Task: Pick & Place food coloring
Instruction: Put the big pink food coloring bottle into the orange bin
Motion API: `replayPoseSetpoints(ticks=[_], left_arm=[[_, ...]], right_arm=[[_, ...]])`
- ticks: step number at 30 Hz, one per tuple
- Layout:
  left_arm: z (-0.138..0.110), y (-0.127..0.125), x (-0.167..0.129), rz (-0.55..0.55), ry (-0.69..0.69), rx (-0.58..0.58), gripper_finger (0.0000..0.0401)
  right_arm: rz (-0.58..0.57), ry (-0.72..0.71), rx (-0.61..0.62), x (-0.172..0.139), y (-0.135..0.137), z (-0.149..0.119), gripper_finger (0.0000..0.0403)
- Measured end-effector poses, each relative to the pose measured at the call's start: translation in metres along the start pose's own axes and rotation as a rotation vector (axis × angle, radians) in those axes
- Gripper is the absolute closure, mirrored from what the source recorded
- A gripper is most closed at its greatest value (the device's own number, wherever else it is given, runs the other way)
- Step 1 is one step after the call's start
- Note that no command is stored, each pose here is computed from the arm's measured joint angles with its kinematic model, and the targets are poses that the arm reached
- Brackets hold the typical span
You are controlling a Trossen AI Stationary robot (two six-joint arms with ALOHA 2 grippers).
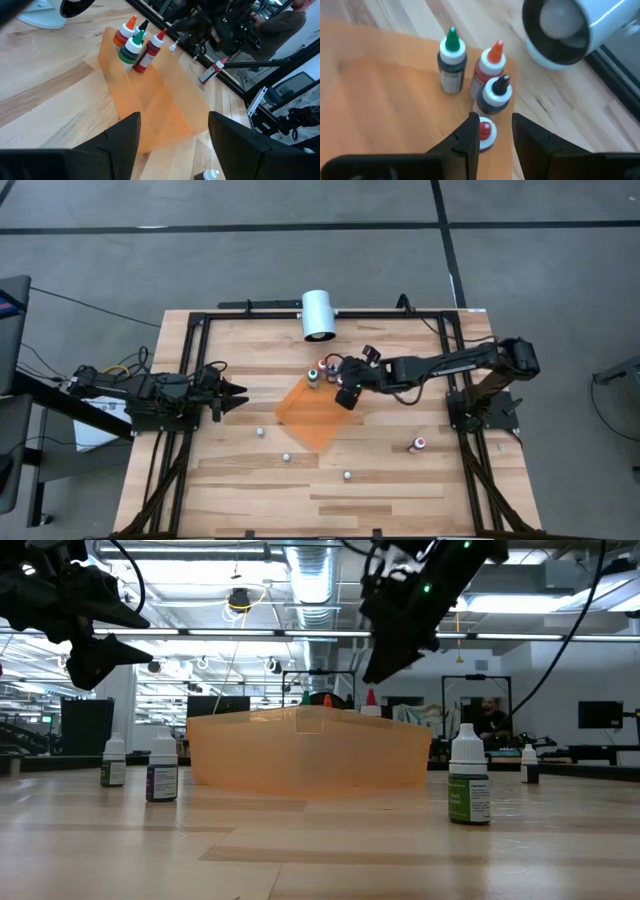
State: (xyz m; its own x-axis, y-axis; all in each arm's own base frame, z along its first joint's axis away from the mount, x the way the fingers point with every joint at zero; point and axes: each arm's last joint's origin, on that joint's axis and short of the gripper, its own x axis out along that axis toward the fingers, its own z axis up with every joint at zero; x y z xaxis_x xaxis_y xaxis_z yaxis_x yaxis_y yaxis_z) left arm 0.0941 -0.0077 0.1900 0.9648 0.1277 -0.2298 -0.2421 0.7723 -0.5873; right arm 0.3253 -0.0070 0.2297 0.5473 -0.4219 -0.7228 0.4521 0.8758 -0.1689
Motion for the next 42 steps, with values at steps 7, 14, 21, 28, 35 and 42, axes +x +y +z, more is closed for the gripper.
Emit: replayPoseSetpoints(ticks=[7, 14, 21, 28, 35, 42], left_arm=[[0.0, 0.0, 0.0, 0.0, 0.0, 0.0, 0.0177], [0.0, 0.0, 0.0, 0.0, 0.0, 0.0, 0.0177], [-0.001, 0.001, 0.0, 0.012, 0.014, 0.001, 0.0177], [-0.001, 0.001, 0.0, 0.006, 0.01, -0.005, 0.0177], [0.0, -0.003, 0.0, -0.068, 0.029, 0.092, 0.0177], [0.006, -0.01, -0.001, -0.158, -0.026, 0.2, 0.0177]], right_arm=[[0.044, -0.067, -0.017, -0.038, -0.004, 0.005, 0.0301], [0.119, -0.138, -0.132, -0.088, -0.003, -0.001, 0.0301], [0.188, -0.185, -0.166, -0.125, -0.005, -0.01, 0.0301], [0.206, -0.145, -0.196, -0.139, -0.007, -0.021, 0.0301], [0.196, -0.068, -0.224, -0.135, -0.005, -0.037, 0.0301], [0.269, -0.08, -0.164, -0.15, -0.005, -0.064, 0.0301]])
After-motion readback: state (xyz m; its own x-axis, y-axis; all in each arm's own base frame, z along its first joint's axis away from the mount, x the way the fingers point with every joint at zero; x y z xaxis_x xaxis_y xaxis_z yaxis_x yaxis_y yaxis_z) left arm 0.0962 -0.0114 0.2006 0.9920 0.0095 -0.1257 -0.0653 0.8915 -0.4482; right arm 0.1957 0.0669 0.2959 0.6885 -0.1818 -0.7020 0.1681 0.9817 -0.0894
